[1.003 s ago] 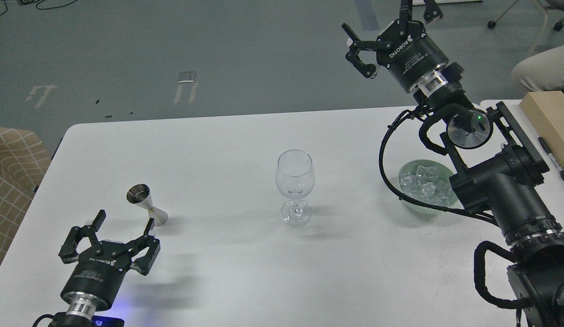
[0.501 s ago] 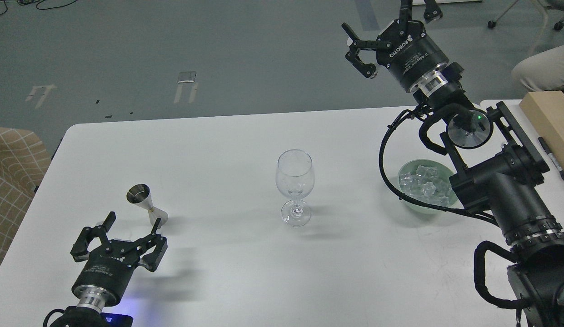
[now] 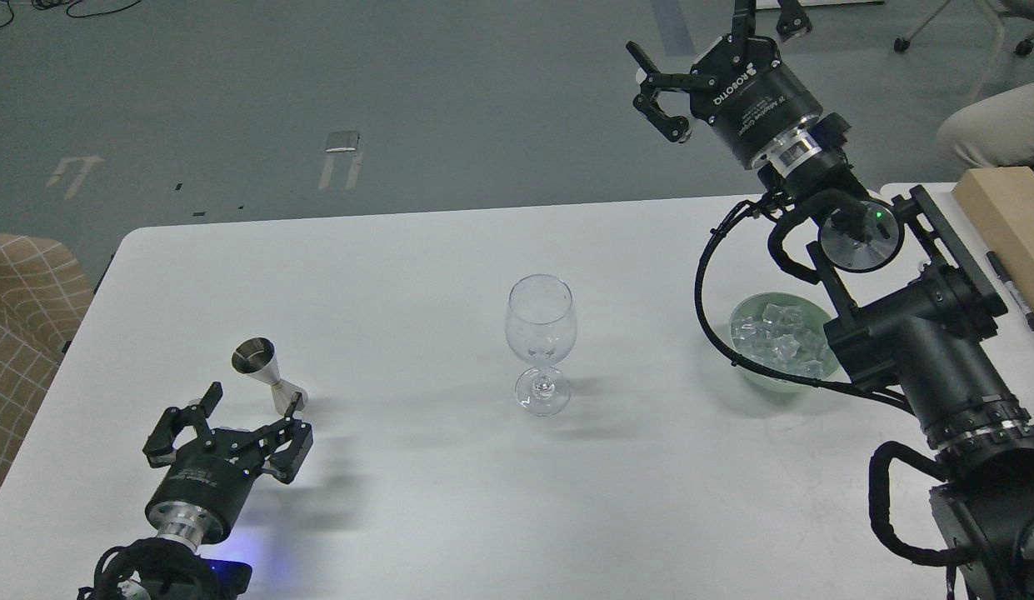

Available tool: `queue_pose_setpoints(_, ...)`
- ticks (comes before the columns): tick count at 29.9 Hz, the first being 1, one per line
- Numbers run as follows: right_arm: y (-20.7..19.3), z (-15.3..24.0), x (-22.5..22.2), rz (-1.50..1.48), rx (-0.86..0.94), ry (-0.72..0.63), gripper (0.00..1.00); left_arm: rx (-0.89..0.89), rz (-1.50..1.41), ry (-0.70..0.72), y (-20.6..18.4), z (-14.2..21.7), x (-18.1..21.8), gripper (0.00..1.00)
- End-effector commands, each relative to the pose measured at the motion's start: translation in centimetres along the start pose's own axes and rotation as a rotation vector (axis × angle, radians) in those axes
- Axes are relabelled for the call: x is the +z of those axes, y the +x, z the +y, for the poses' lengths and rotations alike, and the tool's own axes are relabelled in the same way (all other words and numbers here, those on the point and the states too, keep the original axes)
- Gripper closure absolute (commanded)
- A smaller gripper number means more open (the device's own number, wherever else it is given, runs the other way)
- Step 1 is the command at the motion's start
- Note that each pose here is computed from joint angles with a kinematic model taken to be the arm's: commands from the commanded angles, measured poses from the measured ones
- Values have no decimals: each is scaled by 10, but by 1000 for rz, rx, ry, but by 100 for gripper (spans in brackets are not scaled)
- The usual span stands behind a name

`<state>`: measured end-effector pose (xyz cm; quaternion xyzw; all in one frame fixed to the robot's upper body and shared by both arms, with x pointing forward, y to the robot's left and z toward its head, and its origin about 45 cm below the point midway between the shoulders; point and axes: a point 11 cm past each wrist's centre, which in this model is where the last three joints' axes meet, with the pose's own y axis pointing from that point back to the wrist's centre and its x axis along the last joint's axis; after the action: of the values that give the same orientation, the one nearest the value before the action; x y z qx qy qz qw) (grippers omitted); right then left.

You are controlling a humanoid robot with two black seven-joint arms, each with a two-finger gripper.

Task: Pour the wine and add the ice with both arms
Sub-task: 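Position the open left gripper around the metal jigger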

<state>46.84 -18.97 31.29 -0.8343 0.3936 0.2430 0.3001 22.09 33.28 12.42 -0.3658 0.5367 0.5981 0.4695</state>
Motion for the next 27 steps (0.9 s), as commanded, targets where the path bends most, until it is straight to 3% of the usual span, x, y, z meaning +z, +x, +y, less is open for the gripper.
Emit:
queue_pose_setpoints(1,0,0,0,0,1,0,0,11,5,0,5,-5,0,4)
queue_pose_setpoints(27,-2,-3,-2,4,-5,2,0,-39,6,23,17,-18,-5,4)
